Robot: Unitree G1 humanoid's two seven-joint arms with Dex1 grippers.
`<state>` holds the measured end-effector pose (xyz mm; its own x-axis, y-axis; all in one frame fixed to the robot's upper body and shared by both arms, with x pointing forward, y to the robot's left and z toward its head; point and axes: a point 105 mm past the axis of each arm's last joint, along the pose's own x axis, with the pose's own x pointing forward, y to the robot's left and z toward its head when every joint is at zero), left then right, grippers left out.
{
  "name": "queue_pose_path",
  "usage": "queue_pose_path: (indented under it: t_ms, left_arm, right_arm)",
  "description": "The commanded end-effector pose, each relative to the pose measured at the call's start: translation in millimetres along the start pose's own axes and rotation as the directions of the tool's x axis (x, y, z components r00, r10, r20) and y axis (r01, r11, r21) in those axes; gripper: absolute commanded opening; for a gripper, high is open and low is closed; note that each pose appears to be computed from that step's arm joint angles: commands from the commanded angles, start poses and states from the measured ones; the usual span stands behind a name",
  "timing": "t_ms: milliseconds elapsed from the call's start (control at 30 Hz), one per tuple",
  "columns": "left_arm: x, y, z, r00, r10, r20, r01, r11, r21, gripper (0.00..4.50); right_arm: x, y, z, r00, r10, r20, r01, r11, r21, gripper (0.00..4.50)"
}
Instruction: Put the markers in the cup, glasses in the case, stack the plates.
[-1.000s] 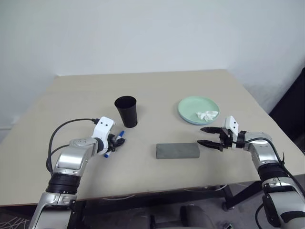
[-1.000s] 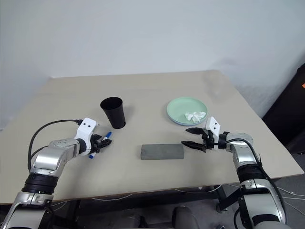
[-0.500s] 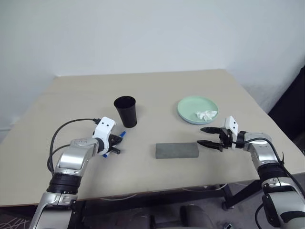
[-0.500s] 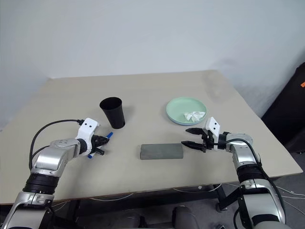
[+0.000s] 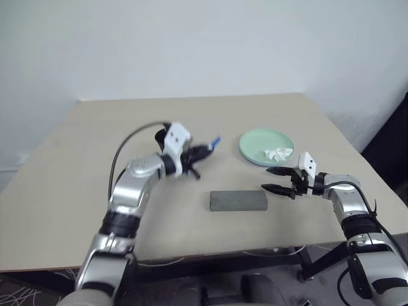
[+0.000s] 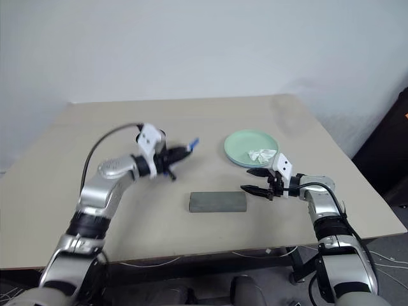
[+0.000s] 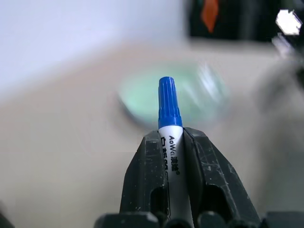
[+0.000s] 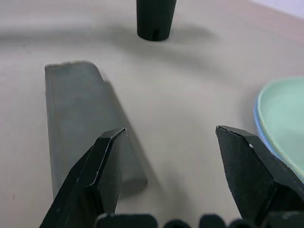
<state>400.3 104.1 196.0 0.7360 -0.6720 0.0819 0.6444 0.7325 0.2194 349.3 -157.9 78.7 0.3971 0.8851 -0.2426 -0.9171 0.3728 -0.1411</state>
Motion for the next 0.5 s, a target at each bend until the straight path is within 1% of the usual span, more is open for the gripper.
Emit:
queue_pose_path:
  t_ms: [33,133,200,300,433,500]
  left_arm:
    - [3.4,43.2,21.3,0.964,0.241,0.116,-0.254,0.961,0.112,0.13]
    - [8.2,58.7,27.2,0.93,0.329,0.163,-0.358,0.911,0.204,0.13]
    - [9.1,67.7,26.3,0.904,0.385,0.185,-0.422,0.871,0.252,0.13]
    - [7.3,76.3,21.6,0.874,0.439,0.21,-0.481,0.844,0.236,0.13]
    - [-1.1,88.1,7.8,0.833,0.514,0.205,-0.55,0.81,0.205,0.13]
    - [-4.0,91.3,0.7,0.824,0.535,0.189,-0.565,0.803,0.191,0.13]
  right_arm:
    - [-2.2,-5.9,13.8,0.999,-0.019,0.033,0.021,0.999,-0.051,3.26]
    - [-2.7,-4.3,13.1,0.999,-0.021,0.035,0.023,0.999,-0.049,3.26]
    - [-3.2,-3.9,13.4,0.999,-0.025,0.039,0.027,0.998,-0.048,3.26]
    - [-4.5,-4.5,16.3,0.998,-0.034,0.053,0.036,0.998,-0.048,3.26]
    - [-8.3,-12.1,38.3,0.983,-0.068,0.172,0.065,0.998,0.021,3.26]
    - [-11.2,-13.0,45.1,0.977,-0.07,0.203,0.062,0.997,0.046,3.26]
